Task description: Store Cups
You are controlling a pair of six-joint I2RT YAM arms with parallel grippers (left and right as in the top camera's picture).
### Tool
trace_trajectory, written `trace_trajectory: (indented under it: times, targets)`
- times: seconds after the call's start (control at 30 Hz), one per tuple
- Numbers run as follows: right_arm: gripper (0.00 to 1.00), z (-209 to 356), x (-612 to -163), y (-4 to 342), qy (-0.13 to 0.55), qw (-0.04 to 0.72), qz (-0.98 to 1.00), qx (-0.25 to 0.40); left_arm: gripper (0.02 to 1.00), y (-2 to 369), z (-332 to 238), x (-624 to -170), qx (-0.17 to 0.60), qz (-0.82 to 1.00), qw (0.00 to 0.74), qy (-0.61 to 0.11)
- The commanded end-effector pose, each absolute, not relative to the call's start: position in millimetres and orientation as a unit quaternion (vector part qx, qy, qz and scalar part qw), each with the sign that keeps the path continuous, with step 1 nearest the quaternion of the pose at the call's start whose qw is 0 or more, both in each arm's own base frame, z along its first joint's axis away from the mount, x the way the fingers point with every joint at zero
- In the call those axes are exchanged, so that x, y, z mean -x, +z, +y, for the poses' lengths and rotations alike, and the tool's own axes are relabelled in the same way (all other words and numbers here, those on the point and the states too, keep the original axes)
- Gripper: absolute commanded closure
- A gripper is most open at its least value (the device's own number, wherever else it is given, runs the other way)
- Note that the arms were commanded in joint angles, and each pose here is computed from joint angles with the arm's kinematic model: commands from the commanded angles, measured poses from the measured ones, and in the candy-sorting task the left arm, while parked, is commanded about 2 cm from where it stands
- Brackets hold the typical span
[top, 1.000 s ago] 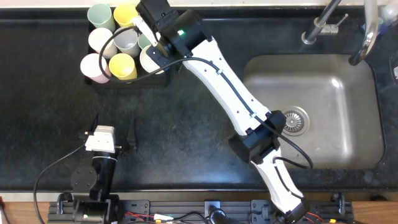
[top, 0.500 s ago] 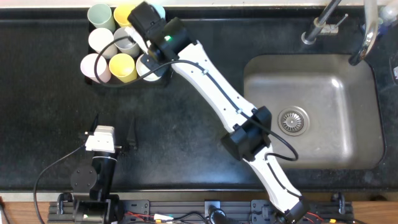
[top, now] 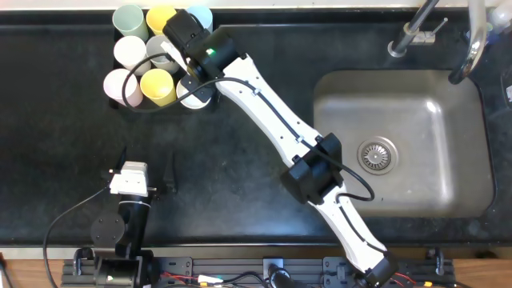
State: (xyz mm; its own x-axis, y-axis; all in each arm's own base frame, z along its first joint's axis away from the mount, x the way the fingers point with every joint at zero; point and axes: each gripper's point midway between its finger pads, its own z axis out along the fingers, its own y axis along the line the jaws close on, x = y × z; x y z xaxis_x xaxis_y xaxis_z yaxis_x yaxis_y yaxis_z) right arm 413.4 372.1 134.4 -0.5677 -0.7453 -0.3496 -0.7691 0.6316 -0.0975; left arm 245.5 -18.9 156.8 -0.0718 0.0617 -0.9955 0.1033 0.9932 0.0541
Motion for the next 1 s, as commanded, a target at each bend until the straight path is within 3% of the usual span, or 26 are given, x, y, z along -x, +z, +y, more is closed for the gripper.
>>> trace_trajectory:
  times: [0.03,0.37,0.4,0.5,0.53,0.8,1.0]
  targets:
    - [0.958,371.9,-416.4,119.1,0.024,0.172,0.887,0.428,0.020,157.9,-18.5,-245.1,-0.063,0.729,0.681,-0.008]
    - [0.945,371.7,-416.2,114.3,0.022,0.167,0.886,0.432,0.020,157.9,-18.5,-245.1,-0.063,0.729,0.681,-0.008]
    - [0.836,372.3,-416.8,114.5,0.022,0.169,0.886,0.431,0.018,157.8,-18.5,-245.1,-0.063,0.729,0.681,-0.008]
    - [0.104,373.0,-417.7,114.9,0.023,0.171,0.886,0.431,0.020,157.8,-18.4,-245.1,-0.063,0.729,0.681,-0.008]
    - [0.003,373.0,-417.7,114.9,0.023,0.171,0.886,0.431,0.020,157.8,-18.5,-245.1,-0.063,0.729,0.681,-0.008]
    - [0.003,365.7,-432.6,122.1,-0.011,0.200,0.894,0.401,0.020,157.8,-18.5,-245.1,-0.063,0.729,0.681,-0.008]
    - [0.005,364.7,-444.1,166.9,-0.004,0.258,0.896,0.361,0.020,157.8,-18.5,-245.1,-0.063,0.729,0.681,-0.008]
